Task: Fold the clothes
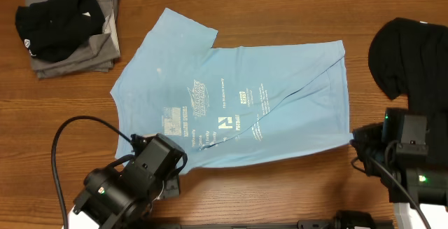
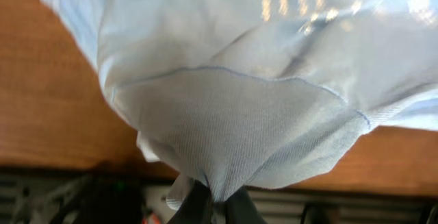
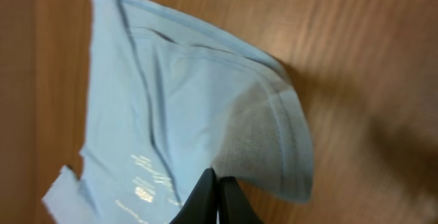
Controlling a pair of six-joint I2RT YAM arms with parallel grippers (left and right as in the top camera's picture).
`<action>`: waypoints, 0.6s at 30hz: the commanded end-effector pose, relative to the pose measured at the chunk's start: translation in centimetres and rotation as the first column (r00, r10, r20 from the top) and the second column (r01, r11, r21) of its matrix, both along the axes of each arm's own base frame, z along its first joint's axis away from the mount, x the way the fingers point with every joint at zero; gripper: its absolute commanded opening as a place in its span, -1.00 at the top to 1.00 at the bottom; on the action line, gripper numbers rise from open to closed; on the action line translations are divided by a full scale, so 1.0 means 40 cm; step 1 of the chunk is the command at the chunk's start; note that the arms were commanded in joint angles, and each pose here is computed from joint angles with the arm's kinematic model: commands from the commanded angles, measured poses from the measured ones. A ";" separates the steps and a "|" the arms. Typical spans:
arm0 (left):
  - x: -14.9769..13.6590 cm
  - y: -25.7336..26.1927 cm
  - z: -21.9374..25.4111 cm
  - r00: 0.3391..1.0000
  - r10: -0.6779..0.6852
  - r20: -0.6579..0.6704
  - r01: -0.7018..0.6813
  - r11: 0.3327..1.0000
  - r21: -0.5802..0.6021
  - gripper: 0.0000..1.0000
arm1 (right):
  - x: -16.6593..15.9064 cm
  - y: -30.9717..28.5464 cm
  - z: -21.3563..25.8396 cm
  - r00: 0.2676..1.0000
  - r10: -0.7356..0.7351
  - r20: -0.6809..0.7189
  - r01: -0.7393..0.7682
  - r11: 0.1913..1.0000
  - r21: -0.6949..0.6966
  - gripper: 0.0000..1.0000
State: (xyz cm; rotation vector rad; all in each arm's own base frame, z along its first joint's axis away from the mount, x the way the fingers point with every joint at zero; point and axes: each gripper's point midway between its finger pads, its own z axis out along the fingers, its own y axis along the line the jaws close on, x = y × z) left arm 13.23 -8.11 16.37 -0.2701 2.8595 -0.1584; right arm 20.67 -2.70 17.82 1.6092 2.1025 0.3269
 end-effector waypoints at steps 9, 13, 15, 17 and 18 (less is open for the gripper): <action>0.189 -0.022 0.020 0.972 0.052 0.230 -0.079 0.991 0.110 0.92 | 0.118 0.004 -0.055 0.998 0.025 -0.057 -0.023 0.999 0.036 0.93; 0.244 -0.015 -0.003 0.963 0.063 0.261 -0.118 0.973 0.200 0.92 | 0.158 0.000 -0.084 0.997 0.026 -0.071 -0.023 0.999 0.038 0.93; 0.268 -0.015 -0.018 0.961 0.065 0.268 -0.132 0.962 0.238 0.92 | 0.175 -0.001 -0.096 0.997 0.026 -0.075 -0.023 0.999 0.039 0.92; 0.284 -0.018 -0.035 0.962 0.069 0.263 -0.139 0.956 0.258 0.92 | 0.186 -0.002 -0.107 0.996 0.026 -0.082 -0.022 0.999 0.039 0.92; 0.294 -0.018 -0.047 0.964 0.074 0.255 -0.144 0.952 0.269 0.92 | 0.190 -0.003 -0.113 0.996 0.025 -0.087 -0.022 0.999 0.039 0.93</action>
